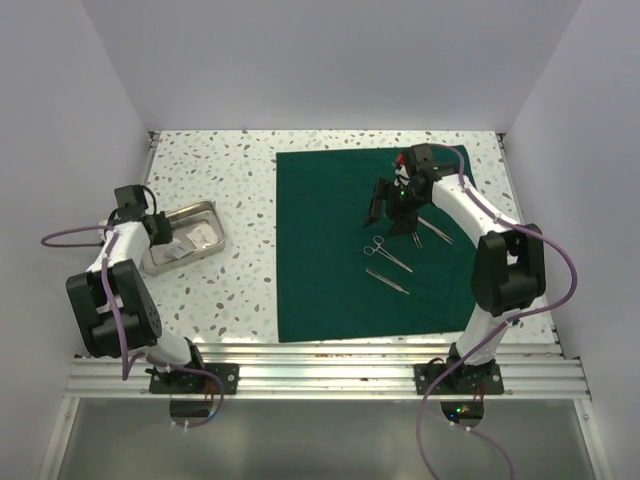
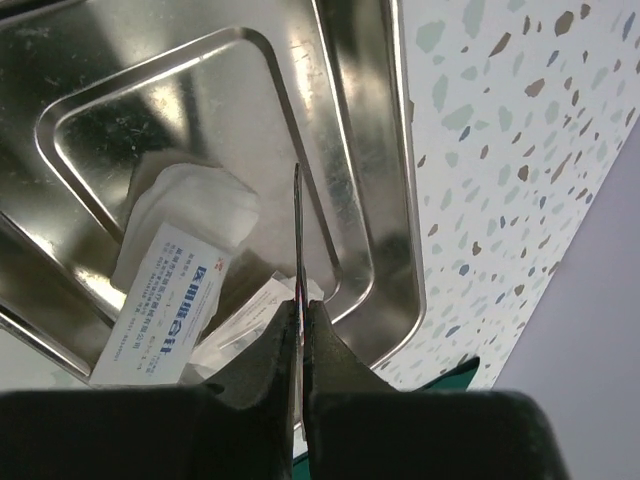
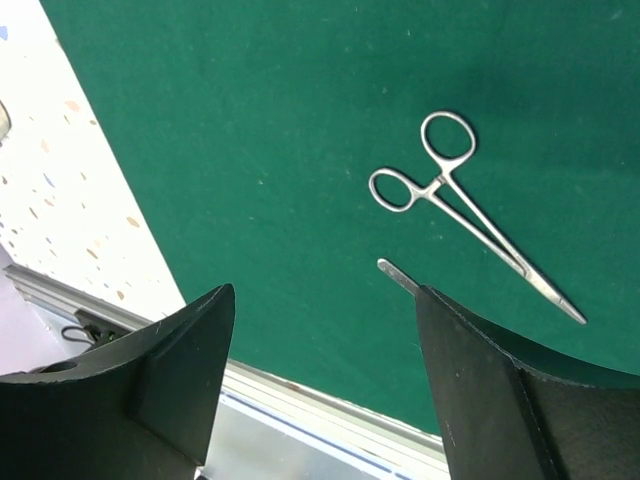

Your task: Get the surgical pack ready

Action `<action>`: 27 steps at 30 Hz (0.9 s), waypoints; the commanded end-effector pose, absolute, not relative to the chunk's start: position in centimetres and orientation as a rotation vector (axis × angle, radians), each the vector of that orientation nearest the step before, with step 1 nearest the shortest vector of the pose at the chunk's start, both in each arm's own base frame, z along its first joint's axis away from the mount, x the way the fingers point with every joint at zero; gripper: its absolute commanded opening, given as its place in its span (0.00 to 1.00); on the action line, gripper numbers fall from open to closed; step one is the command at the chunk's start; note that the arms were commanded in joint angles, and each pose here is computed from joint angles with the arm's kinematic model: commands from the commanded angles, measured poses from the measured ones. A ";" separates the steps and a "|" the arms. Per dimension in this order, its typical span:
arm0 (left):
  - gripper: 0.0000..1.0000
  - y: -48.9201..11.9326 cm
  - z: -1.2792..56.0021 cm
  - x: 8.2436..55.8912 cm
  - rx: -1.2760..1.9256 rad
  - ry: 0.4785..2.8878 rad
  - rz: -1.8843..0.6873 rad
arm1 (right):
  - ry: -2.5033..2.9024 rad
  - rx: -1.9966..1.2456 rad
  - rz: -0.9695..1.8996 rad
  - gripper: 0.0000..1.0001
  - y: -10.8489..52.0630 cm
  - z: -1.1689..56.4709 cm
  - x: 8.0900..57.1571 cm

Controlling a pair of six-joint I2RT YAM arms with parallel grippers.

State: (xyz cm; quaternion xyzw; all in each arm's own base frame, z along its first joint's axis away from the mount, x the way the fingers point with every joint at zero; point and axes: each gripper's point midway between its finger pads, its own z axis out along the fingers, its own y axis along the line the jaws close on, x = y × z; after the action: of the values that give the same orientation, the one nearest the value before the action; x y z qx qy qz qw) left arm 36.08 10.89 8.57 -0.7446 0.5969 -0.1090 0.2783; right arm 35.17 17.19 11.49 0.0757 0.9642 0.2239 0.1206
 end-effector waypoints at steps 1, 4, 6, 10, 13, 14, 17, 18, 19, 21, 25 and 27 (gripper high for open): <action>0.04 11.2 8.2 36.9 -2.093 1.495 -0.267 | 2.762 0.193 0.720 0.76 17.7 13.7 34.6; 0.27 11.3 7.8 36.7 -2.117 1.479 -0.241 | 2.754 0.181 0.707 0.77 17.5 13.8 34.6; 0.46 11.4 7.8 36.8 -2.115 1.474 -0.244 | 2.758 0.171 0.691 0.77 17.3 13.7 34.6; 0.80 11.0 8.5 37.3 -2.080 1.510 -0.256 | 2.760 0.166 0.678 0.77 17.3 13.6 35.0; 0.98 10.4 9.2 37.3 -2.042 1.555 -0.260 | 2.762 0.169 0.677 0.77 17.4 13.5 35.8; 0.99 9.8 9.6 37.3 -2.026 1.574 -0.277 | 2.780 0.169 0.670 0.77 17.5 13.0 35.8; 0.99 8.8 10.6 37.0 -1.964 1.621 -0.289 | 2.787 0.163 0.617 0.78 17.0 12.9 36.7; 0.99 8.5 10.9 37.0 -1.927 1.652 -0.284 | 2.787 0.163 0.569 0.78 16.7 12.7 37.4; 0.99 8.2 11.1 36.8 -1.906 1.675 -0.280 | 2.791 0.166 0.530 0.78 16.2 12.5 37.7; 0.99 7.0 12.2 37.2 -1.792 1.748 -0.280 | 2.828 0.178 0.426 0.78 14.8 11.2 38.1; 0.99 3.6 13.9 38.6 -1.497 1.952 -0.234 | 2.835 0.186 0.186 0.74 10.9 9.7 40.3; 0.99 0.4 14.5 39.5 -1.287 2.085 -0.224 | 2.850 0.185 0.113 0.72 9.4 8.8 40.7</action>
State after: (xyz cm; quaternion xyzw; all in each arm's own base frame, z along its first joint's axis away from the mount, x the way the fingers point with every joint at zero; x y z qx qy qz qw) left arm 38.32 3.10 12.18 -0.6139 0.7229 -0.1059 0.2988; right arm 39.84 13.45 9.68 0.0687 0.9804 0.1174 0.1423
